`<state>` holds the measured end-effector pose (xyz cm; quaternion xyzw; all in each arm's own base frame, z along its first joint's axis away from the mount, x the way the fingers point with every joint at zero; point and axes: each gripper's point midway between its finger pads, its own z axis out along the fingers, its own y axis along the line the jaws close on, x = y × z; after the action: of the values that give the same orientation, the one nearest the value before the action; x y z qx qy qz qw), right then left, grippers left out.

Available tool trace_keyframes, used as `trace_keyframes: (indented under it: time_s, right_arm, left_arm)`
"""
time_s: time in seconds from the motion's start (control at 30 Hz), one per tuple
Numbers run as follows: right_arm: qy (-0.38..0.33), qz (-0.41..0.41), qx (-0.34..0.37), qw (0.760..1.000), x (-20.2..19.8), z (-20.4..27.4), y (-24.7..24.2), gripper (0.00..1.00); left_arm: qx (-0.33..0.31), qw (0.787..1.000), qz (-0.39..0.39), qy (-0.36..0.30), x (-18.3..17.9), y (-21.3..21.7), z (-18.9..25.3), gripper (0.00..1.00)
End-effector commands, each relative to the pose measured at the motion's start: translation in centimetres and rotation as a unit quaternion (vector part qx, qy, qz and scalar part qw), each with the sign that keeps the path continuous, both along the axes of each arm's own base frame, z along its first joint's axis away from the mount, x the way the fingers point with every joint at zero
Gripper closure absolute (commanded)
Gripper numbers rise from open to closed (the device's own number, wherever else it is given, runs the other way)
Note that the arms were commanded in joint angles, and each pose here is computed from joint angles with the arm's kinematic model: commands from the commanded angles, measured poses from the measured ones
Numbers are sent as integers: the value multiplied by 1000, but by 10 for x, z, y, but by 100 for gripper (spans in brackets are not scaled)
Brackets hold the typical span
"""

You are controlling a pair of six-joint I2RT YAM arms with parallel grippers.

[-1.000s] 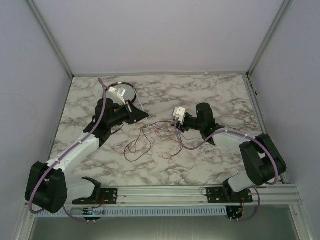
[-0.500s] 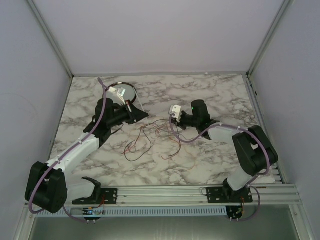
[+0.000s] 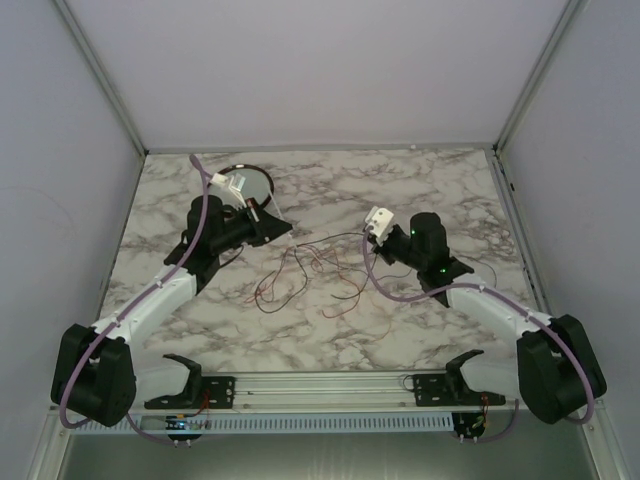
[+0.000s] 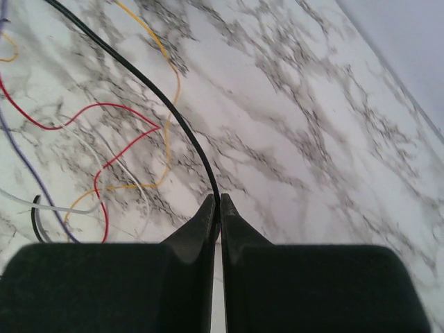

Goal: Zip-tie the wires
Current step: Adjust the cable at the center of the board.

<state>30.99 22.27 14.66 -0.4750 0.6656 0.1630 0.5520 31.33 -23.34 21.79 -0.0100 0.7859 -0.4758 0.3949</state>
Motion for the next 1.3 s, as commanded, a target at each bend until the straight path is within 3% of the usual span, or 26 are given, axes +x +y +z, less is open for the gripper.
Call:
trace_keyframes:
  time_s: [0.0, 0.37, 0.97, 1.27]
  right_arm:
    - [17, -87, -2, 996, 10, -2, -27, 100]
    - [22, -208, 11, 978, 33, 6, -73, 100]
    - [43, -282, 10, 959, 43, -5, -100, 100]
    - [51, -357, 17, 933, 49, -9, -126, 100]
  left_arm:
    - [-6, 1000, 0, -19, -1, 3, 17, 100]
    - [-5, 1000, 11, -19, -1, 9, 18, 100]
    - [-3, 1000, 12, -15, 1, 11, 17, 100]
    - [-3, 1000, 17, -19, 0, 15, 22, 100]
